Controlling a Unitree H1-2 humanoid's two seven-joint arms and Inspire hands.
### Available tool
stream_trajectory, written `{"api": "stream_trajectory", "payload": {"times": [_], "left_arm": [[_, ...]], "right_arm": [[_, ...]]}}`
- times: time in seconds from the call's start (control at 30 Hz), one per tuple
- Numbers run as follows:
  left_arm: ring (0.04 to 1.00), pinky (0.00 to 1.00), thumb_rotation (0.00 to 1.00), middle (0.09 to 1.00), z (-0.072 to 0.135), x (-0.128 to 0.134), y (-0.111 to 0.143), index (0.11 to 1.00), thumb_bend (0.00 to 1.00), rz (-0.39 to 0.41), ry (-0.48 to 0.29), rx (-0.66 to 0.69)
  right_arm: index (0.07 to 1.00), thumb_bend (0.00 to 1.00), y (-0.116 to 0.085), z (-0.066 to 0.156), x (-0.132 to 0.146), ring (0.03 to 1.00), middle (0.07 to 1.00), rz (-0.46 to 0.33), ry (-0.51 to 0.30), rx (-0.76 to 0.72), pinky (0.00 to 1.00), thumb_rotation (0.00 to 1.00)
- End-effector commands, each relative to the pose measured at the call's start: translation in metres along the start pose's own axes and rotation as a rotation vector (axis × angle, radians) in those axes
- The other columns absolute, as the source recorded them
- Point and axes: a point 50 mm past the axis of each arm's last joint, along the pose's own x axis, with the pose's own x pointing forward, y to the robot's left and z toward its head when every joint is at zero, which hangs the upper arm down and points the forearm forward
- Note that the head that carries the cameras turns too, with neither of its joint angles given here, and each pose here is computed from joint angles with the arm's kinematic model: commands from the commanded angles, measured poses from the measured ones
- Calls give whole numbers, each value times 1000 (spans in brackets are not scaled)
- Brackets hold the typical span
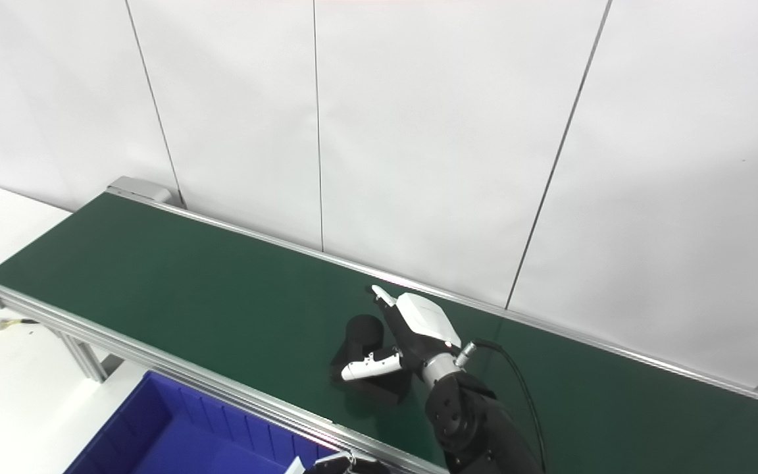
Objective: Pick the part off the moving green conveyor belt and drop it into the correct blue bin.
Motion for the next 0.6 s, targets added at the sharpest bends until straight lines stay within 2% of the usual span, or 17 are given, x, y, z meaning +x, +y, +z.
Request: {"api": "stream_trajectory", "payload": {"times": [0.0, 0.13, 0.3, 0.37, 0.43, 0.47, 0.5, 0.53, 0.57], "left_arm": [[550, 455, 334, 646, 9, 8, 2, 672, 1000, 12, -73, -14], [552, 455, 333, 647, 9, 8, 1, 672, 998, 14, -73, -17], [555, 456, 333, 645, 9, 8, 1, 670, 994, 23, -81, -8], [554, 455, 337, 643, 10, 8, 0, 669, 996, 24, -82, -10], [559, 456, 328, 647, 10, 8, 0, 669, 995, 21, -80, -16], [565, 458, 321, 652, 10, 8, 0, 671, 993, 19, -79, -19], [567, 459, 319, 654, 10, 8, 0, 672, 992, 17, -80, -19], [570, 460, 311, 656, 10, 8, 0, 673, 990, 15, -80, -19], [571, 461, 308, 657, 10, 8, 0, 672, 992, 16, -79, -20]], "right_arm": [[971, 898, -17, 26, 10, 875, 930, -53, -96, -24, 778, 439], [967, 901, -6, 21, 17, 845, 913, -41, -76, -29, 752, 427], [957, 898, 9, 12, 25, 853, 910, -36, -40, 23, 758, 391], [951, 885, 14, 6, 26, 844, 903, -40, -32, 81, 753, 361], [925, 842, 19, -1, 26, 820, 884, -49, -31, 151, 692, 269], [902, 808, 21, -4, 25, 753, 849, -53, -34, 175, 627, 210], [894, 797, 23, -6, 25, 730, 837, -60, -37, 203, 605, 190], [852, 760, 25, -9, 25, 641, 753, -68, -38, 229, 542, 116], [828, 738, 27, -10, 25, 602, 703, -76, -42, 247, 520, 76]]}}
